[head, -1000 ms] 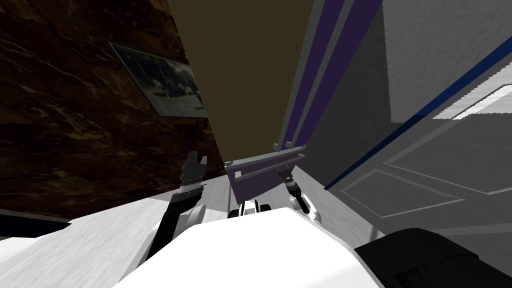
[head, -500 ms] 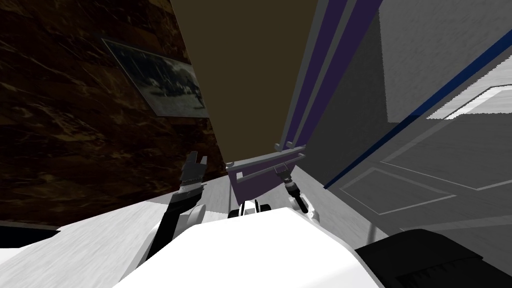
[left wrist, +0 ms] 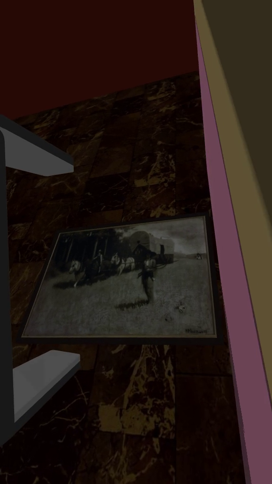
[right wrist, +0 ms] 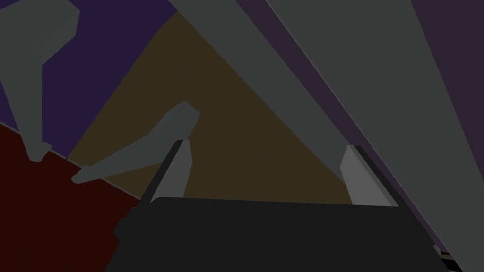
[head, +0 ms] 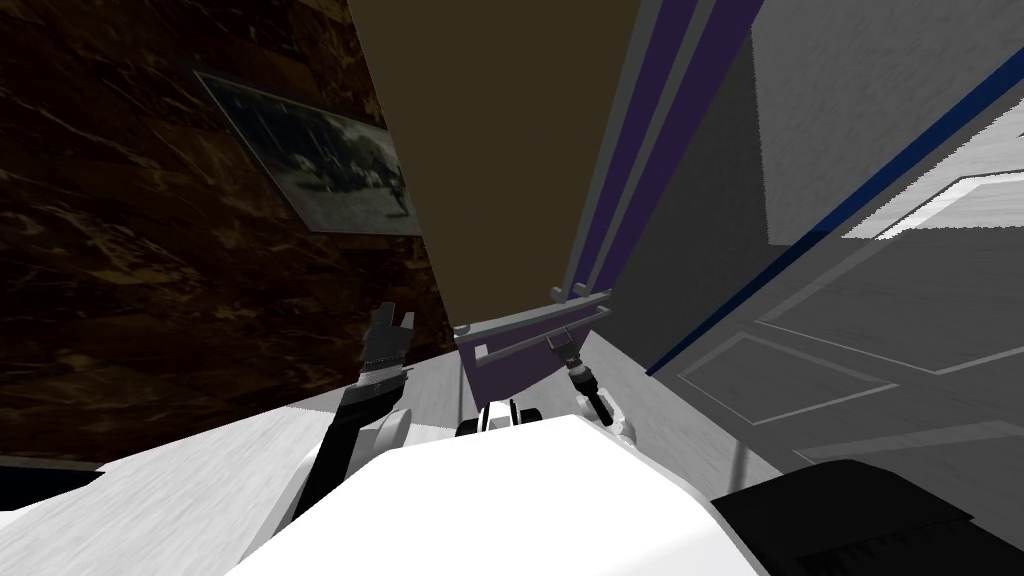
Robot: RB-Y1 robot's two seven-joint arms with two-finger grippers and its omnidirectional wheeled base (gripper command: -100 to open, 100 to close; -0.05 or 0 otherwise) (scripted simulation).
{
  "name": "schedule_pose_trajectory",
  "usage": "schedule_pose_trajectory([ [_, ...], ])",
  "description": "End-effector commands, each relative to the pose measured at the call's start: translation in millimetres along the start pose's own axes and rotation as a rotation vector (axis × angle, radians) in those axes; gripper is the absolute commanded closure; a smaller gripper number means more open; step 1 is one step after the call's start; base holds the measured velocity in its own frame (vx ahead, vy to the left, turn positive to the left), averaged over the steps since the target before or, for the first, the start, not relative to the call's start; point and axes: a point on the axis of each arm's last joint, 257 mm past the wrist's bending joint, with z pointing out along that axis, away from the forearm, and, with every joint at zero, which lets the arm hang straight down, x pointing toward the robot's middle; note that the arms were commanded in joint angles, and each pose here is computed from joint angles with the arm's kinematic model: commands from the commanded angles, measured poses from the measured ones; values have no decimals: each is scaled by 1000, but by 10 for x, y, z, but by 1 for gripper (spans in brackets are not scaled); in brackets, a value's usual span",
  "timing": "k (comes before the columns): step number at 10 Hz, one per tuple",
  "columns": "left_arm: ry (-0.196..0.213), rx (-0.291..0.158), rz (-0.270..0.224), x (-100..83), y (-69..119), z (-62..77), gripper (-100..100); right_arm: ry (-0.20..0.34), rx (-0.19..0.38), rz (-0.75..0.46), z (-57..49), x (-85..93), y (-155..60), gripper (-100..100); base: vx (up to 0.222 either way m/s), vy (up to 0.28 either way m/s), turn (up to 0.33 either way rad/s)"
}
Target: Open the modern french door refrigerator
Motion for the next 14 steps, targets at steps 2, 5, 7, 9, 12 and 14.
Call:
schedule_pose_trajectory([
  [2,0,0,0,0,0,0,0,9,-24,-101,-28,86,132,-100,-2,43,-45],
  [5,0,0,0,0,0,0,0,14,-39,-169,-45,132,228,-100,-7,24,-25],
  [7,0,0,0,0,0,0,0,13,-51,-208,-46,154,318,-100,0,17,-26],
  [9,0,0,0,0,0,0,0,16,-62,-253,-57,181,422,-100,-11,34,-41],
  [12,0,0,0,0,0,0,0,14,-69,-308,-50,183,519,-100,-10,23,-12],
  [14,0,0,0,0,0,0,0,23,-81,-338,-75,210,647,-100,3,38,-1],
])
